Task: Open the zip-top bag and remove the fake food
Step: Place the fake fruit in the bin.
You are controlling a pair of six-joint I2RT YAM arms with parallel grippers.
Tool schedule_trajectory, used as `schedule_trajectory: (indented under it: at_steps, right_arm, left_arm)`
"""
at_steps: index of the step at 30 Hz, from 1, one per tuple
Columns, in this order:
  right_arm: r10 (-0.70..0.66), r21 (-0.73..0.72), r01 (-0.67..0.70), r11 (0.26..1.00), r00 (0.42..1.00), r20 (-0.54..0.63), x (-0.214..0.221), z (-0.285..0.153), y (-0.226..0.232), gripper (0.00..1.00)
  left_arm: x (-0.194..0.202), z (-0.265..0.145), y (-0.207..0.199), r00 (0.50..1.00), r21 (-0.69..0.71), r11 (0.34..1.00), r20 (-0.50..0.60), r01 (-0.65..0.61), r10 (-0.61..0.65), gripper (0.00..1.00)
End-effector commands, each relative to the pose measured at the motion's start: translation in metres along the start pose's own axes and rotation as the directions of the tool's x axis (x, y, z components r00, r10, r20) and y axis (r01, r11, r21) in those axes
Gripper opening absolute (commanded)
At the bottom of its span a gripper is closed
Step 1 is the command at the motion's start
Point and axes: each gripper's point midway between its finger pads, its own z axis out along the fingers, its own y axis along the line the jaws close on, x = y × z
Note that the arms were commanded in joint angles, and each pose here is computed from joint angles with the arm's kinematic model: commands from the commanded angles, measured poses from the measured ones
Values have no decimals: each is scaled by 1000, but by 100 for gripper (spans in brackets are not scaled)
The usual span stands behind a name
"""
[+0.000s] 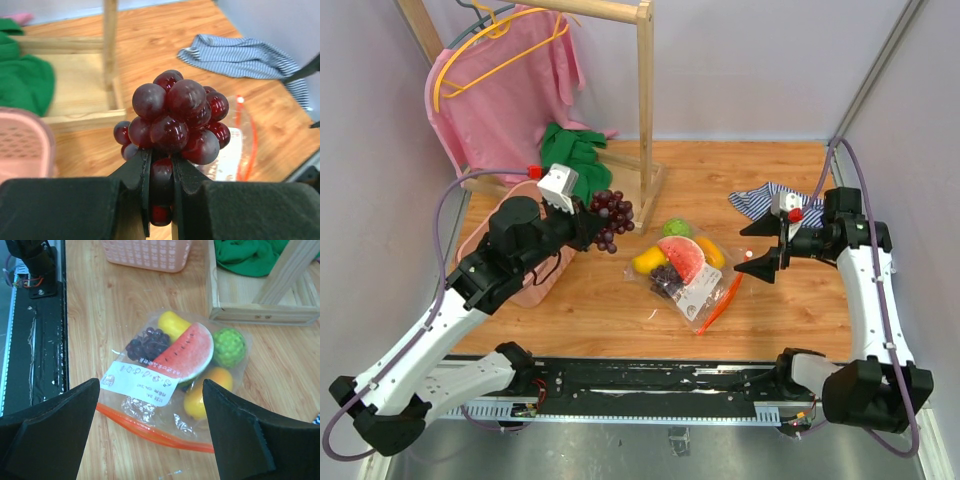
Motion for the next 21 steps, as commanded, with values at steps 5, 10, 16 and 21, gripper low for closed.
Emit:
schedule_trajectory:
  at_steps: [5, 10, 16, 21]
  right_arm:
    - [-17, 81, 18, 997, 1000, -14, 21, -13, -16, 85]
    - [-11, 101, 16, 995, 999, -47, 40, -17, -19, 85]
    - [15, 118, -9, 993, 999, -49, 48, -21, -25, 85]
    - [31, 116, -23, 993, 998, -63, 58, -23, -28, 85]
  left_arm:
    - [-12, -28, 63, 992, -325, 938, -36, -123, 118, 0]
    - [-11, -43, 88, 989, -453, 879, -45, -149, 144, 0]
    - [-5, -55, 116, 981, -560, 807, -70, -189, 182, 0]
    - [4, -55, 135, 979, -600, 775, -91, -198, 180, 0]
